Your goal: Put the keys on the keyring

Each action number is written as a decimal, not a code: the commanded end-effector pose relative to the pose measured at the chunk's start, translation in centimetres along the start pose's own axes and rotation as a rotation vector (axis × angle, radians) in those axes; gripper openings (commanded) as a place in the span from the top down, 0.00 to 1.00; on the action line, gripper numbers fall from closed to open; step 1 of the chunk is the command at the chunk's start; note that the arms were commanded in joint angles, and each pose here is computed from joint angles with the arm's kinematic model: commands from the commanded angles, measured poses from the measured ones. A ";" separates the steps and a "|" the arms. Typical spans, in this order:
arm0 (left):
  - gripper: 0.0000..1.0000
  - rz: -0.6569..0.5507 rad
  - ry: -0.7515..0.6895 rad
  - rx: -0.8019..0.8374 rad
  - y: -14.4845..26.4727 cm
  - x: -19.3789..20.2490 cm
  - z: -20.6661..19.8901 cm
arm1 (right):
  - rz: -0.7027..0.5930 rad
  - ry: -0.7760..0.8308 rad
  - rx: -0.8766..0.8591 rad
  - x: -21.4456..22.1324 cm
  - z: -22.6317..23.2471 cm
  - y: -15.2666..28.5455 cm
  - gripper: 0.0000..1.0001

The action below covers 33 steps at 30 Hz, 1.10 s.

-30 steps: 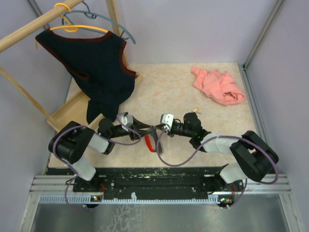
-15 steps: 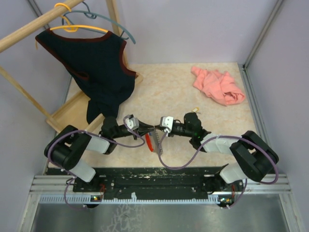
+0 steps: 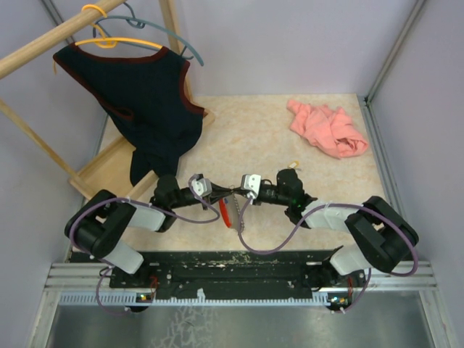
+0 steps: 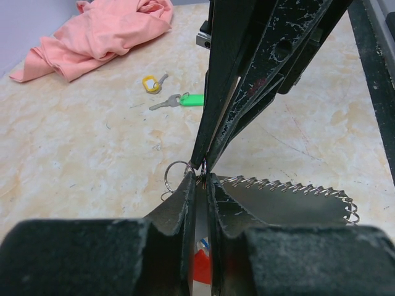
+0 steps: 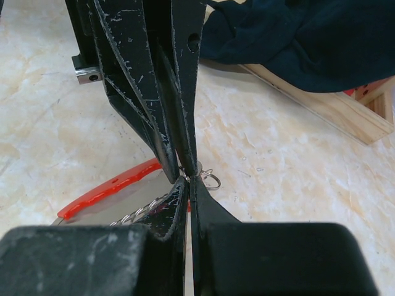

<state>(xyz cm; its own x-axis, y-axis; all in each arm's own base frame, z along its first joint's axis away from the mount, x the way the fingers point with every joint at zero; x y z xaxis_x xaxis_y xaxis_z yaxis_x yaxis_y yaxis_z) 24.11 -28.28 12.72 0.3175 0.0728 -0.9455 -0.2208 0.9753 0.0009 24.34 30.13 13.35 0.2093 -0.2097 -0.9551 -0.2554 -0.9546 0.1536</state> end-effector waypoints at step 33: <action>1.00 -0.018 -0.082 -0.003 0.0 -1.5 -0.2 | 0.061 0.083 -0.047 -2.3 -0.8 1.4 0.81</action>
<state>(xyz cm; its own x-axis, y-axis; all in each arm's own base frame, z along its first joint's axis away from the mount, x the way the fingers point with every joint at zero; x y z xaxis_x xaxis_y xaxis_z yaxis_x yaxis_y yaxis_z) 24.05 -28.36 13.30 0.3659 0.0986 -0.9254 -0.2479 0.9688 0.0053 23.57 28.44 13.16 0.1911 -0.3274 -0.9254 -0.2396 -0.9298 0.2794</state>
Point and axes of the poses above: each gripper's point midway between its finger pads, its own y axis back along the fingers, its own z axis along the line the jaws close on, x = y × z, the point moved 1 cm from there along y, back along the fingers, and after that the axes turned 7 degrees about -y, right-handed, at the moved point
